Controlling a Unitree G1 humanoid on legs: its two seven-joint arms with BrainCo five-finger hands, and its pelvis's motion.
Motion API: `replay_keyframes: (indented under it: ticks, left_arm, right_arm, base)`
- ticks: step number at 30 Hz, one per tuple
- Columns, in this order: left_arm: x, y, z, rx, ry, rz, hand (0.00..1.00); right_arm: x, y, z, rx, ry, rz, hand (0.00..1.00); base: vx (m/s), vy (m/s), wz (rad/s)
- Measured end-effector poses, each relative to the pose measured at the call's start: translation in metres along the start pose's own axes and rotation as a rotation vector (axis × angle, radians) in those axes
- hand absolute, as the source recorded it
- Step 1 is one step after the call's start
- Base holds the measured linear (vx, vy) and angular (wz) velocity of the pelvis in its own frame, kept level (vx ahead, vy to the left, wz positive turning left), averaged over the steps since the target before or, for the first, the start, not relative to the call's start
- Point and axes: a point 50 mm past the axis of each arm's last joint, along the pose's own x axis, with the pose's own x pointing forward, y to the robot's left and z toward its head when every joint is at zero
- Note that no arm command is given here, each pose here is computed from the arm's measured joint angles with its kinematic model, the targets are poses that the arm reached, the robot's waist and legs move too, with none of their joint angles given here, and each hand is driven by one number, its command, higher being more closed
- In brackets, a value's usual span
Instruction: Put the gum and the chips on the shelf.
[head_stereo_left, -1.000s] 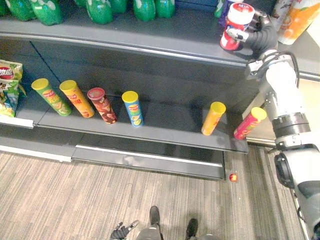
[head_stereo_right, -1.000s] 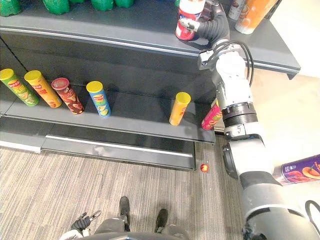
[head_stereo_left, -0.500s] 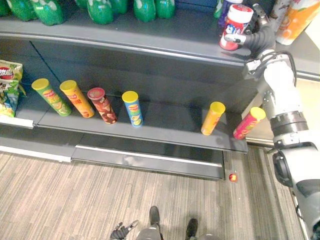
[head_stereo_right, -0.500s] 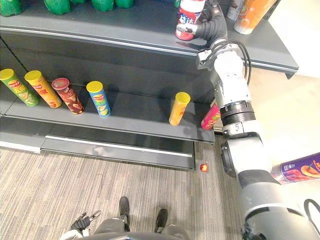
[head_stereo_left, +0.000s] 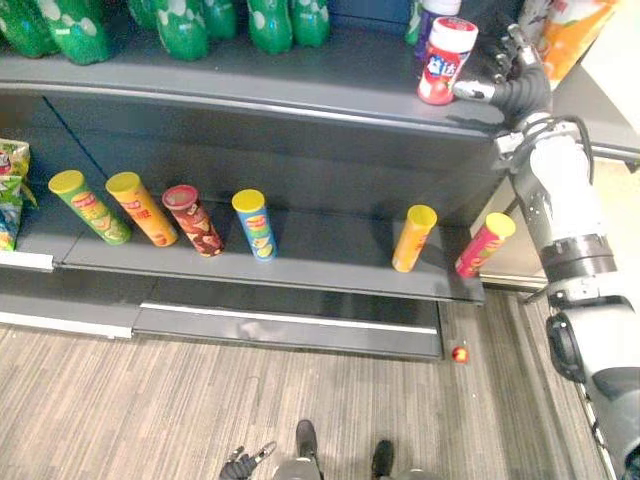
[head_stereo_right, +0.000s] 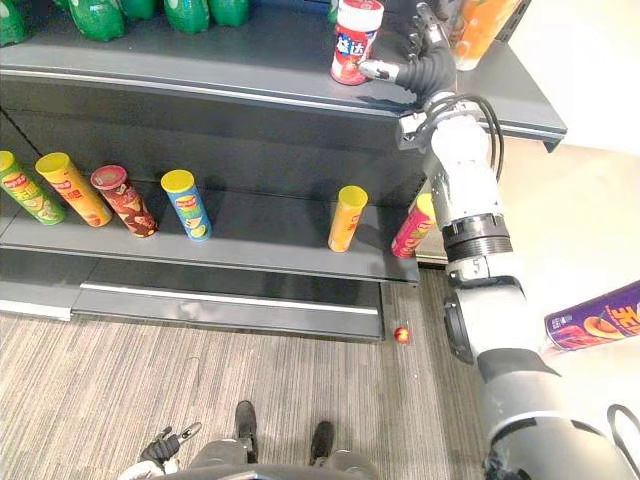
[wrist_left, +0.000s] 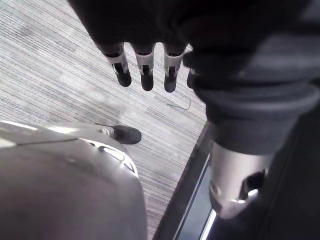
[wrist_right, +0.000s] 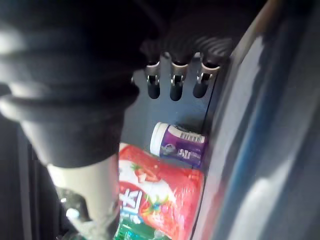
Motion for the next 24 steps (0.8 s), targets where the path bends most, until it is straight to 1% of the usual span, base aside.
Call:
replay_keyframes:
  ticks: [4, 8, 13, 16, 19, 22, 24]
  left_arm:
    - [-0.001, 0.001, -0.001, 0.001, -0.005, 0.001, 0.0]
    - [-0.002, 0.002, -0.002, 0.028, -0.004, 0.002, 0.0]
    - [-0.002, 0.004, -0.004, 0.039, 0.002, 0.005, 0.0]
    - [-0.003, 0.005, -0.007, 0.042, 0.013, 0.009, 0.0]
    - [-0.004, 0.007, -0.012, 0.042, 0.026, 0.016, 0.0]
    - [-0.004, 0.008, -0.014, 0.047, 0.035, 0.021, 0.0]
    - [-0.005, 0.01, -0.017, 0.052, 0.048, 0.034, 0.0]
  right_arm:
    - [-0.015, -0.008, -0.011, 0.011, -0.004, -0.029, 0.0]
    - [-0.029, -0.008, -0.012, 0.009, -0.043, -0.026, 0.0]
    - [-0.06, -0.011, -0.016, 0.02, -0.089, -0.017, 0.0]
    - [-0.081, 0.001, -0.019, 0.053, -0.112, 0.04, 0.0]
    - [-0.107, 0.023, -0.027, 0.128, -0.103, 0.134, 0.0]
    - [-0.125, 0.036, -0.03, 0.185, -0.107, 0.189, 0.0]
    - [-0.144, 0.049, -0.03, 0.232, -0.113, 0.233, 0.0]
  base:
    - [0.05, 0.003, -0.12]
    - [0.05, 0.012, -0.18]
    - [0.07, 0.007, -0.05]
    - [0.07, -0.012, -0.01]
    - [0.03, -0.01, -0.01]
    - [0.0, 0.0, 0.0]
    - [0.0, 0.0, 0.0]
